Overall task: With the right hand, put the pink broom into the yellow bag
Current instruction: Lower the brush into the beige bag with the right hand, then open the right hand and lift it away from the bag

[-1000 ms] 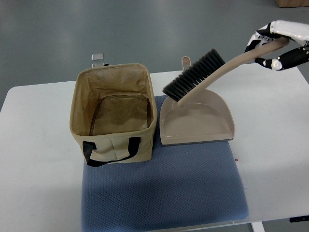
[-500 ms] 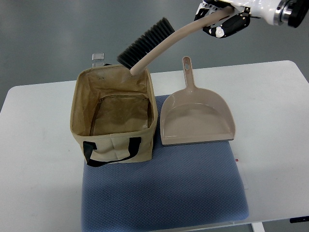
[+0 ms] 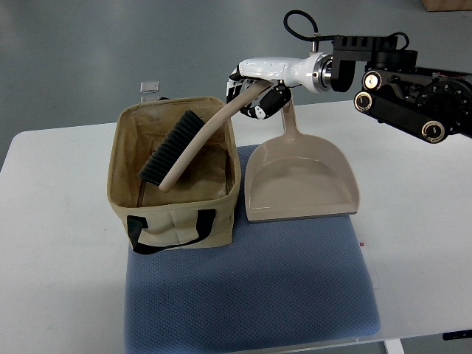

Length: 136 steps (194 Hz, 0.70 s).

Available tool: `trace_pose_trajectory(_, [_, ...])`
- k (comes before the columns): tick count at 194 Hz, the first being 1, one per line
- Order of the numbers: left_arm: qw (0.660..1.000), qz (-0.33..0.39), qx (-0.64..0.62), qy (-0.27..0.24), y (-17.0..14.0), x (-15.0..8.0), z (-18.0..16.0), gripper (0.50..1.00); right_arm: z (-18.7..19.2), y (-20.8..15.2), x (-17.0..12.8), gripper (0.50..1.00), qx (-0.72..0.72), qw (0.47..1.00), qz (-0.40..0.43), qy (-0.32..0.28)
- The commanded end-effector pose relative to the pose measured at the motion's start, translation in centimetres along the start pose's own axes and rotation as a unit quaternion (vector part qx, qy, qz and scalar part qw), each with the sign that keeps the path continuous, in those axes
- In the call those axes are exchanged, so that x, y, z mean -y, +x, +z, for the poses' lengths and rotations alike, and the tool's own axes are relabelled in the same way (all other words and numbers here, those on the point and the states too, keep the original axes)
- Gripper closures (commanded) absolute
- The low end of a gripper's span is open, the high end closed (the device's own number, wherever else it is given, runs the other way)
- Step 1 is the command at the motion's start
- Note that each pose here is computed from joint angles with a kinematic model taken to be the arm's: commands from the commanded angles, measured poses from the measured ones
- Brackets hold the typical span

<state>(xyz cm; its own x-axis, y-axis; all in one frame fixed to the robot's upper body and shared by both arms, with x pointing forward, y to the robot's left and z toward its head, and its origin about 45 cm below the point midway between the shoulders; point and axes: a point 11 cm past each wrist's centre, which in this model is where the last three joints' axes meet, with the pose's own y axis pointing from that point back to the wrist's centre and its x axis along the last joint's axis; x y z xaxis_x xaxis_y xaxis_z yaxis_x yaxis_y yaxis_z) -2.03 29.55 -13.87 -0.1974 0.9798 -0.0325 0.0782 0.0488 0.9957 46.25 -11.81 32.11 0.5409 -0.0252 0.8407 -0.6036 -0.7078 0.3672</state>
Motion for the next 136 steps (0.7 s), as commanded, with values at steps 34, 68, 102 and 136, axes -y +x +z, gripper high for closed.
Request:
trace_pose_trajectory(34, [1.0,0.001,-0.002,0.0,0.0,0.0,0.0,0.5,-1.5,-1.3,1.2,0.57,-0.003,1.0,-0.019,0.017])
trace_pose_trajectory(68, [1.0,0.001,-0.002,0.0,0.1,0.0,0.0,0.5,-1.9,1.7,0.4,0.566,-0.011,1.0,0.009,0.019])
trace_pose_trajectory(102, [1.0,0.001,-0.002,0.0,0.1,0.0,0.0,0.5,-2.7,9.9,-3.3,0.566,0.024,0.992,0.121,0.039])
trace_pose_trajectory(136, [1.0,0.001,-0.002,0.0,0.0,0.0,0.0,0.5,-1.2,16.5,-9.2,0.566,0.189,0.939,0.266,0.106])
